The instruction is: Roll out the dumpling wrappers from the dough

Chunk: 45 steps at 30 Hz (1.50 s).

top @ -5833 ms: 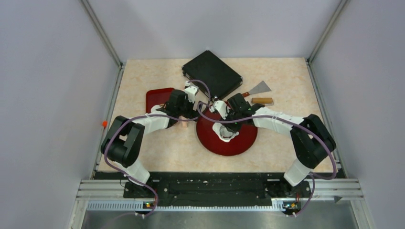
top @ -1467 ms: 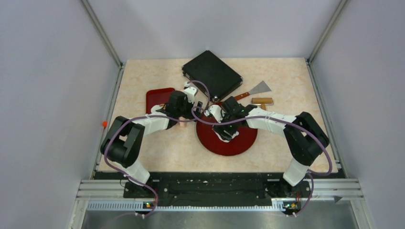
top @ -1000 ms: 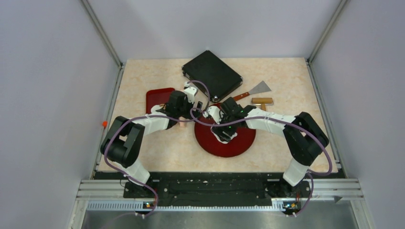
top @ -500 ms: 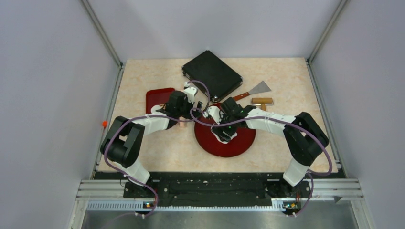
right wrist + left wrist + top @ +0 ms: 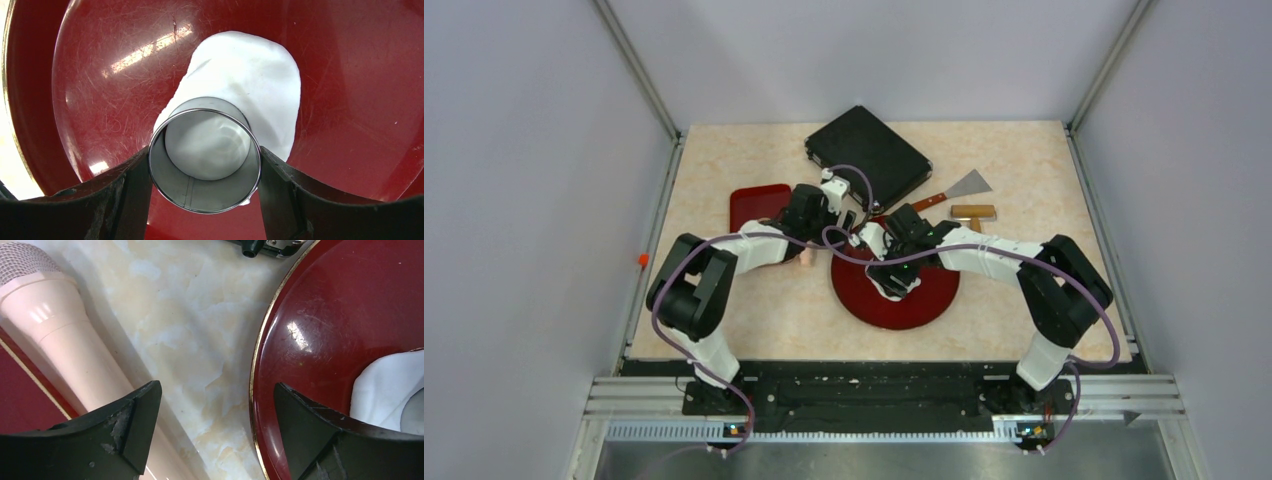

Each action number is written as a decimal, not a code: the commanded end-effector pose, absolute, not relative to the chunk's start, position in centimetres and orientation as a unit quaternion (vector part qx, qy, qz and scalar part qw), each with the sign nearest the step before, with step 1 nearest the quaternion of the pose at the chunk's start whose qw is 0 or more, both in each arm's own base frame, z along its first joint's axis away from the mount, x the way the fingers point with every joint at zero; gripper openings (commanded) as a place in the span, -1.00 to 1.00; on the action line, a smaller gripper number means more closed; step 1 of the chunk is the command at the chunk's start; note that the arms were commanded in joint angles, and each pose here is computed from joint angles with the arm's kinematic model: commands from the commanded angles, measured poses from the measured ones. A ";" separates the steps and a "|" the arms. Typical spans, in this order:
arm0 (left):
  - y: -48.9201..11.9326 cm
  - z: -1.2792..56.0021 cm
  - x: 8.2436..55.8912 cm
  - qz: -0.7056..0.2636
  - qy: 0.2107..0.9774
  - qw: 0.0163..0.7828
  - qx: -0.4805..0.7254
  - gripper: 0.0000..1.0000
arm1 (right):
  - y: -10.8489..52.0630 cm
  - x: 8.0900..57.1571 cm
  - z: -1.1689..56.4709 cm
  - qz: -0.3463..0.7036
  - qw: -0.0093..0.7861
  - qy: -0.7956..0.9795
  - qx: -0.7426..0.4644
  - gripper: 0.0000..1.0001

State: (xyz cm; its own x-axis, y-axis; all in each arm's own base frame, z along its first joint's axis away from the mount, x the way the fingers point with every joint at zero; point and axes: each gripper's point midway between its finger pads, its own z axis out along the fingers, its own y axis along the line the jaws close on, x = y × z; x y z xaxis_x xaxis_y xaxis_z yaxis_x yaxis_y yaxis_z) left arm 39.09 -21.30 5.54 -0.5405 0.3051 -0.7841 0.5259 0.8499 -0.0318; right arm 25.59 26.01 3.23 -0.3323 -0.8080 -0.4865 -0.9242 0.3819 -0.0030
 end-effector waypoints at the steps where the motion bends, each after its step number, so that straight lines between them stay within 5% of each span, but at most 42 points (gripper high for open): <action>1: -22.1 6.0 39.7 -0.126 0.865 0.412 0.255 0.72 | 23.3 19.6 0.1 0.155 0.081 0.818 -0.549 -0.15; 27: -23.2 3.7 39.2 -0.100 0.878 0.363 0.296 -0.32 | 22.7 19.1 -0.2 0.150 0.072 0.818 -0.551 -0.15; 35: -23.1 3.7 39.3 -0.095 0.880 0.363 0.292 -1.00 | 22.3 18.8 -0.1 0.149 0.060 0.819 -0.551 -0.17; 45: -22.9 3.7 39.5 -0.089 0.881 0.366 0.287 -1.00 | 21.6 17.9 0.1 0.147 0.035 0.817 -0.556 -0.19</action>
